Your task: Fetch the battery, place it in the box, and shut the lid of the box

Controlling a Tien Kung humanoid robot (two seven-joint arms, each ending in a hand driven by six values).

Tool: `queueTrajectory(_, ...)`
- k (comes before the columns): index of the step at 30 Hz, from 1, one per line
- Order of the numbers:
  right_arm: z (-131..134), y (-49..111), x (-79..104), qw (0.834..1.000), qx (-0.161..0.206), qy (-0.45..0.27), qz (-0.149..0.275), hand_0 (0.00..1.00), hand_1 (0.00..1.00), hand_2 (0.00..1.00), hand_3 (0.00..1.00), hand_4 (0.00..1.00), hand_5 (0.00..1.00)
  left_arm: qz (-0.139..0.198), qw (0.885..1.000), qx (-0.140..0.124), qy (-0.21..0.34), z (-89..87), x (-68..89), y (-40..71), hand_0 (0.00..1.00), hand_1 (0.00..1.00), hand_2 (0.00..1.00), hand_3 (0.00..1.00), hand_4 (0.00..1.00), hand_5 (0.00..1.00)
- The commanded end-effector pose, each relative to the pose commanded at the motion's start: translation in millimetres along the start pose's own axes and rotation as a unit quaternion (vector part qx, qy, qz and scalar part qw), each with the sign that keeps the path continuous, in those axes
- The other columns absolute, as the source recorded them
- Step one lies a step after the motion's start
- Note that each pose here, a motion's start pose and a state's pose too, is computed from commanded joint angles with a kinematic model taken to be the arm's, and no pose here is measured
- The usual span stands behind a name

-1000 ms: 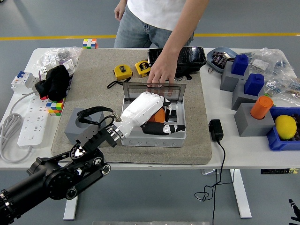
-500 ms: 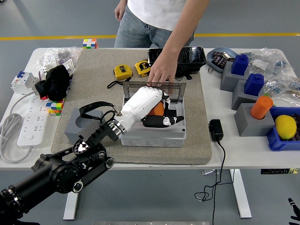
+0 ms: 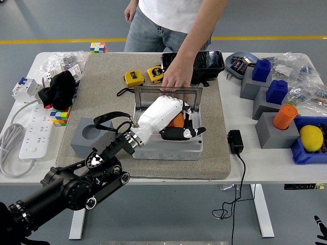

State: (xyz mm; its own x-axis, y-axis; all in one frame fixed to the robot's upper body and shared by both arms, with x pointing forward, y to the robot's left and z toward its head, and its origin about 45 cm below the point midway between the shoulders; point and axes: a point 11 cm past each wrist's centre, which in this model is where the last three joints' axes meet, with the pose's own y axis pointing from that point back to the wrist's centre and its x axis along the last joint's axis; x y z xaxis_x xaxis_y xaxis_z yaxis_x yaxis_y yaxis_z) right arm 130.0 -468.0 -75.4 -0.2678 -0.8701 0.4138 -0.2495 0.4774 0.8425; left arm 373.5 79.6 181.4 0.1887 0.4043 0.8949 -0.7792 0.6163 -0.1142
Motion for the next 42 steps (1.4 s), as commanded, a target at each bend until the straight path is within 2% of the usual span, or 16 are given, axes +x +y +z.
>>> queueTrajectory(6,1.0,0.1,-0.4,1.000,-0.001,0.002,-0.001,0.789,0.735,0.746,0.793,0.998,0.998,-0.004,1.000,0.002,-0.026,-3.2,-1.3,-1.9,0.026,0.002,0.002,0.002,0.825,0.811)
queueTrajectory(18,-1.7,0.1,-1.1,1.000,0.001,0.000,-0.001,0.789,0.735,0.746,0.794,0.998,0.998,-0.005,0.999,0.008,-0.031,-8.6,1.0,-3.5,0.027,0.002,0.002,0.002,0.825,0.814)
queueTrajectory(19,-1.9,0.1,-1.1,1.000,0.001,0.000,-0.001,0.789,0.736,0.746,0.794,0.998,0.998,-0.005,0.999,0.008,-0.030,-8.3,1.1,-3.5,0.028,0.002,0.002,0.002,0.839,0.852)
queueTrajectory(24,-1.8,0.1,-1.6,1.000,0.001,0.001,-0.002,0.789,0.736,0.746,0.794,0.998,0.998,-0.005,1.000,0.005,-0.026,-7.2,0.7,-3.4,0.028,0.002,0.002,0.002,0.839,0.852)
queueTrajectory(25,-2.0,0.1,-1.8,1.000,0.001,0.000,-0.002,0.789,0.735,0.746,0.793,0.998,0.998,-0.005,1.000,0.005,-0.025,-7.4,0.8,-3.4,0.036,0.002,0.002,0.002,0.860,0.933)
queueTrajectory(42,-3.9,0.1,-1.5,1.000,0.002,0.002,-0.002,0.789,0.735,0.746,0.794,0.998,0.998,-0.008,0.999,0.007,-0.033,-13.7,2.4,-6.0,0.040,0.002,0.004,0.002,0.864,0.935)
